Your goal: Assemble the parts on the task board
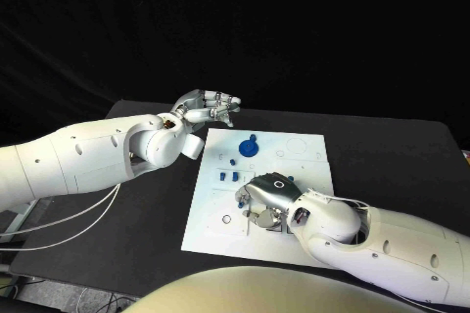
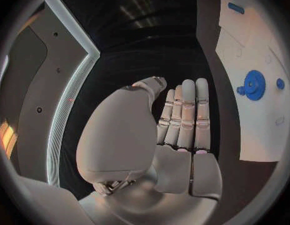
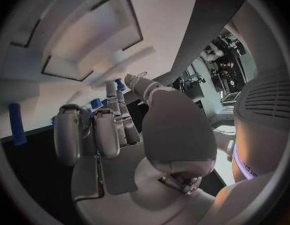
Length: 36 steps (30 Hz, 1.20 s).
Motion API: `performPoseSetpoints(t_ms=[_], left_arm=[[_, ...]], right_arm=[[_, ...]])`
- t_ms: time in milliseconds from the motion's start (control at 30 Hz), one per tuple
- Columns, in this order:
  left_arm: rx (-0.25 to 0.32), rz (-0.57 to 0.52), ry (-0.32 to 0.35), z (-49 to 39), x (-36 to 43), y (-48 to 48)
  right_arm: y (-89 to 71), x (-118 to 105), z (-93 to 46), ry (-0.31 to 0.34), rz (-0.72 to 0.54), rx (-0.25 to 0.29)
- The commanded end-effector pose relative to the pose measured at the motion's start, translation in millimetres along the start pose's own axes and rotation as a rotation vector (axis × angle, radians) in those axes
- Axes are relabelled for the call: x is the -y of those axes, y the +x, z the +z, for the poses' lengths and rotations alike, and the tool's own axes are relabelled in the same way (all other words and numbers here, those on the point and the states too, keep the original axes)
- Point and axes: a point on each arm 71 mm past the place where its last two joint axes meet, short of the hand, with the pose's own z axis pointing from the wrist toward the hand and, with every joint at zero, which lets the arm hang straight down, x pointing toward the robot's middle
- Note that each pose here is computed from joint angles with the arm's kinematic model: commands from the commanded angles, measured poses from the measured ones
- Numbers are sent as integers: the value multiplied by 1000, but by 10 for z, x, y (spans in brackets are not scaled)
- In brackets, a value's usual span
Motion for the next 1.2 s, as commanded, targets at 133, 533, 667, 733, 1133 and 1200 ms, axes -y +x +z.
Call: performPoseSetpoints(t_ms=[133, 533, 667, 733, 1133, 1200], left_arm=[[-10, -9, 5, 0, 12, -2], [-8, -9, 3, 1, 8, -23], [-8, -9, 2, 3, 7, -22], [-9, -10, 2, 4, 6, -21], [-10, -11, 1, 6, 3, -19], [-10, -11, 1, 6, 3, -19]], right_arm=[[-196, 37, -139, 9, 21, 80], [-738, 702, -486, 138, 66, 71], [-763, 818, -535, 159, 33, 32], [-764, 862, -554, 167, 4, 9], [-684, 934, -502, 188, -65, -43], [-663, 943, -482, 192, -69, -47]])
